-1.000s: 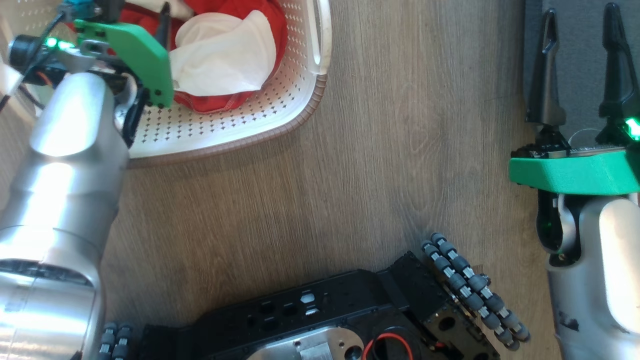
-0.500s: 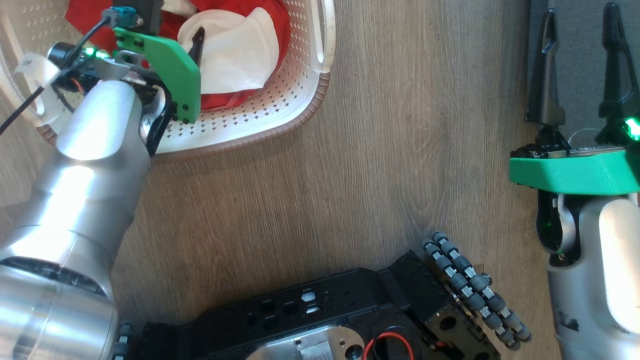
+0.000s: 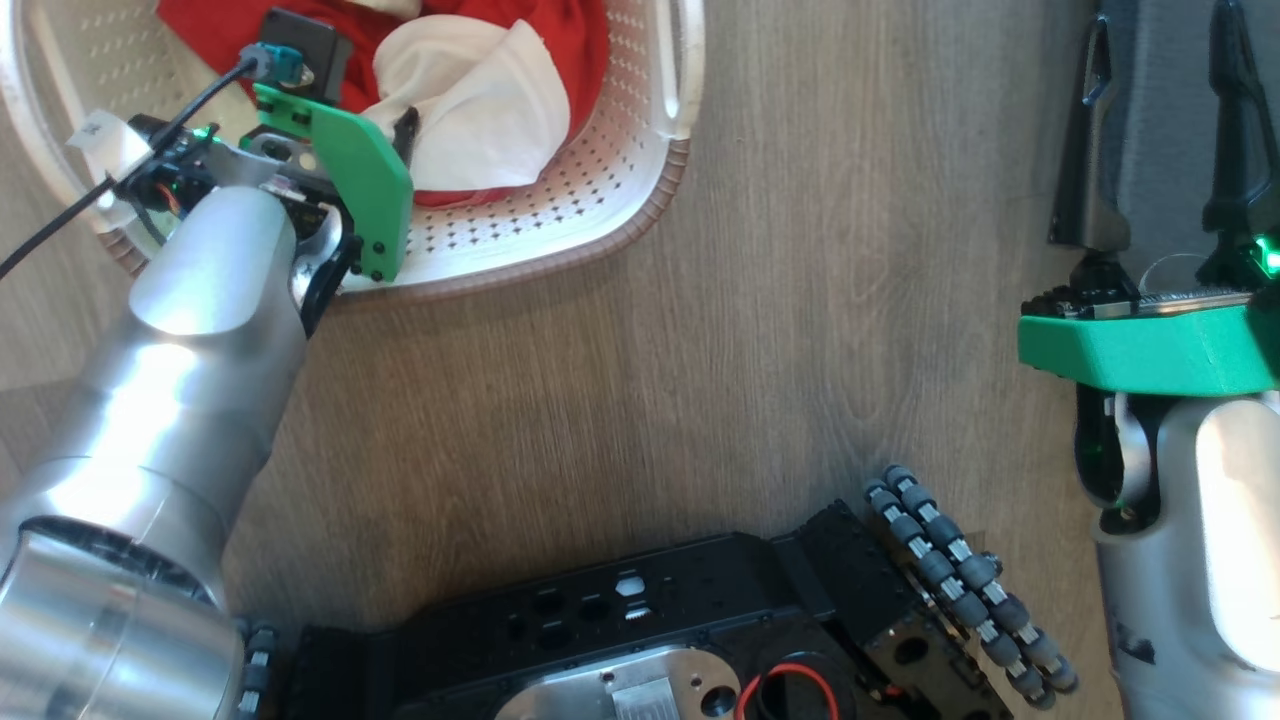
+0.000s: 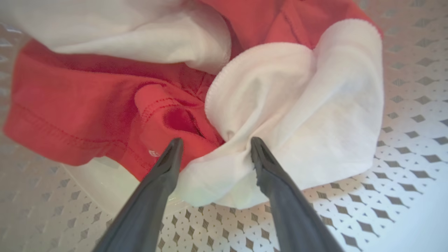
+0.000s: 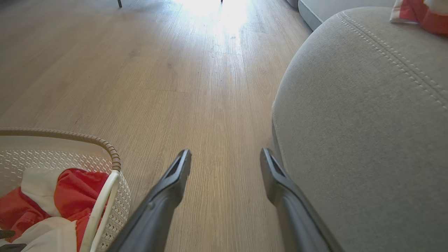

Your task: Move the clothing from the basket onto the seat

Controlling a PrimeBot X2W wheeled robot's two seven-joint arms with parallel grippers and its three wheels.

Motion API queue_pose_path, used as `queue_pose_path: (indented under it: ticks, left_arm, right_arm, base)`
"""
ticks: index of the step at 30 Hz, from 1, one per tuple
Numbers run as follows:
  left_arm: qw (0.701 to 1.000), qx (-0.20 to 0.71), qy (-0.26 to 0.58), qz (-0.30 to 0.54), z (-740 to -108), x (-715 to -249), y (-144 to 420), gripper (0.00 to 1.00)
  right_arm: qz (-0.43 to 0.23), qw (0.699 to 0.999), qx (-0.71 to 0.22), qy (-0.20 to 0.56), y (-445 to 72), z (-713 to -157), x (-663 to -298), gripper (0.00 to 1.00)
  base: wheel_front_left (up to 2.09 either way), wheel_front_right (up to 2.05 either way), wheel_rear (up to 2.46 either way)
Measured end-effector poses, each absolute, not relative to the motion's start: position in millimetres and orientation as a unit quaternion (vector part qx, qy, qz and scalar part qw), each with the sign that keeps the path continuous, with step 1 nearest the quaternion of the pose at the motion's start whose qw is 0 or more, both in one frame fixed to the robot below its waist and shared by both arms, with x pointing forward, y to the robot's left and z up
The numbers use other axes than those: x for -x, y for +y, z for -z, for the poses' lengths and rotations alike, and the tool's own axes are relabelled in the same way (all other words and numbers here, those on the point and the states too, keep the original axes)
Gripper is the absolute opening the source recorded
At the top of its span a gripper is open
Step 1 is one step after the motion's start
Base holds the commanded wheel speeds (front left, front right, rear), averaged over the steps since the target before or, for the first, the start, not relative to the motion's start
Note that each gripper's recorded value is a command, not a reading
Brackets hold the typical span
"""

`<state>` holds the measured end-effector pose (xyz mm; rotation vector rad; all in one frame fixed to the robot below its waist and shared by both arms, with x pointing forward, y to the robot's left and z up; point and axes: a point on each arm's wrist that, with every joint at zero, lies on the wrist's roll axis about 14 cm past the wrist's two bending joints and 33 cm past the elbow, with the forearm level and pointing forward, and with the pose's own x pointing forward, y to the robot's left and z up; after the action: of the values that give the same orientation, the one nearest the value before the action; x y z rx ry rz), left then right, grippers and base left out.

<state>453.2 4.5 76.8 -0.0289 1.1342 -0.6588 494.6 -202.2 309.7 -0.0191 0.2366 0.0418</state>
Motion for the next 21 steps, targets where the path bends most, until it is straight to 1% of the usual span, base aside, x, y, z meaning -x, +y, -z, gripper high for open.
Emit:
queue_pose_path:
  ticks: [6,13,15,16,21]
  left_arm:
    - [0.787,0.015,0.537,0.303,-73.8,-443.0,11.8,1.0]
    - [0.789,0.023,0.53,0.31,-75.7,-441.5,6.9,1.0]
    - [0.789,0.021,0.524,0.319,-77.0,-440.9,3.1,0.26]
    - [0.79,0.023,0.521,0.323,-78.2,-441.4,0.8,0.0]
    - [0.796,0.039,0.499,0.341,-87.4,-444.3,-13.2,0.0]
  right_arm:
    - [-0.032,0.993,0.009,0.117,-194.1,-305.2,-497.2,1.0]
    - [-0.033,0.992,0.008,0.118,-193.1,-304.2,-497.3,1.0]
    - [-0.033,0.992,0.008,0.118,-193.3,-304.4,-497.1,1.0]
    - [-0.032,0.992,0.008,0.118,-193.5,-304.4,-497.1,1.0]
    - [-0.032,0.993,0.009,0.117,-194.0,-305.3,-497.0,1.0]
  base:
    - [0.0,0.0,0.0]
    - [0.0,0.0,0.0]
    - [0.0,0.0,0.0]
    - [0.0,0.0,0.0]
    - [0.0,0.0,0.0]
